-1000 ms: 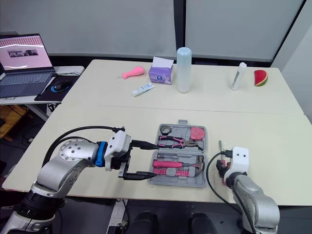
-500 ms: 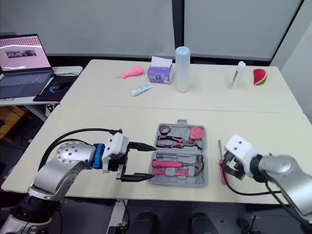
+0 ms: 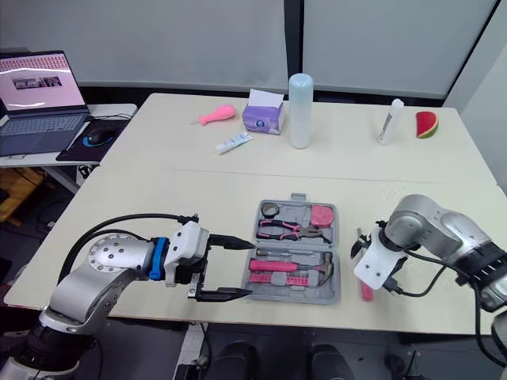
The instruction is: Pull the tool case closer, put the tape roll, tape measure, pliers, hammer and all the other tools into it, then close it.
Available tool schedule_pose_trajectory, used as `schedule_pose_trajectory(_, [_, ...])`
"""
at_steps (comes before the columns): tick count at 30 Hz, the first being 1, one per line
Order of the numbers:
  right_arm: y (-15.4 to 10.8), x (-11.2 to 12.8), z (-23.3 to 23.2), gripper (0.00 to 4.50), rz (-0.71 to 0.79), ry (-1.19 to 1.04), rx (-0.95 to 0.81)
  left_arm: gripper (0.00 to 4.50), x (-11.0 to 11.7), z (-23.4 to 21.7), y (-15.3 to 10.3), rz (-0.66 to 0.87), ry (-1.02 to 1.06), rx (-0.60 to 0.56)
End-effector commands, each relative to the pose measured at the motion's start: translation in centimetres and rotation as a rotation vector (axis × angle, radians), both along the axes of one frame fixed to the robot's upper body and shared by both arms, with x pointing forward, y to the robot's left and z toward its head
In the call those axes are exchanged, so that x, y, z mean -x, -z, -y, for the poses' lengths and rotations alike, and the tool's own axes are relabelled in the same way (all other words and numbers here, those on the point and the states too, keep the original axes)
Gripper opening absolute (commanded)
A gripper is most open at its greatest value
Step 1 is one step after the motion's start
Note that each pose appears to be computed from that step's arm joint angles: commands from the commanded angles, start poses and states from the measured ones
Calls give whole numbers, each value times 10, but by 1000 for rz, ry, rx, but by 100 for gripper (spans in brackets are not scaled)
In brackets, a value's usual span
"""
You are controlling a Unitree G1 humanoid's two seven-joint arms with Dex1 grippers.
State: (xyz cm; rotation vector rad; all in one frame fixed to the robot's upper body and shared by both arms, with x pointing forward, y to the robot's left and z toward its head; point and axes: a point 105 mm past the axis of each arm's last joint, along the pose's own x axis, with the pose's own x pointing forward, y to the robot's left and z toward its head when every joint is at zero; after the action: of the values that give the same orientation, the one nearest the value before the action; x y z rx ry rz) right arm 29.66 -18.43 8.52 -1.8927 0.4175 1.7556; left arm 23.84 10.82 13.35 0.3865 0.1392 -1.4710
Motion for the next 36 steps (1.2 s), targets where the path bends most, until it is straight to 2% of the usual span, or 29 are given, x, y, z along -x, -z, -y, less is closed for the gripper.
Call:
schedule_pose_trajectory(1, [1,-6,1,369,-3,-62,47,450,6,3,-5,36,15,4])
schedule_pose_trajectory(9, [21,-18,4,369,-18,-100,105,450,12,7,-3,31,34,13])
schedule_pose_trajectory(12, [27,-20,6,311,-20,-100,110,450,10,8,-4,37,34,13])
schedule_pose_trajectory(13, [29,-20,6,276,-24,-98,109,450,10,8,-4,39,34,14])
schedule_pose_trajectory(15, [32,-19,7,233,-30,-98,104,450,9,9,-5,41,35,14])
schedule_pose_trajectory(22, [37,-15,6,138,-37,-95,54,450,8,11,-7,45,40,20])
schedule_pose_trajectory(26, [31,-12,3,90,-31,-74,-3,450,6,11,-7,48,43,22])
schedule_pose_trajectory(30, [14,-10,6,76,-17,38,-79,450,5,11,-7,51,42,24])
schedule_pose_trajectory(36, [-25,19,25,76,-108,461,-219,450,3,11,-6,50,47,26])
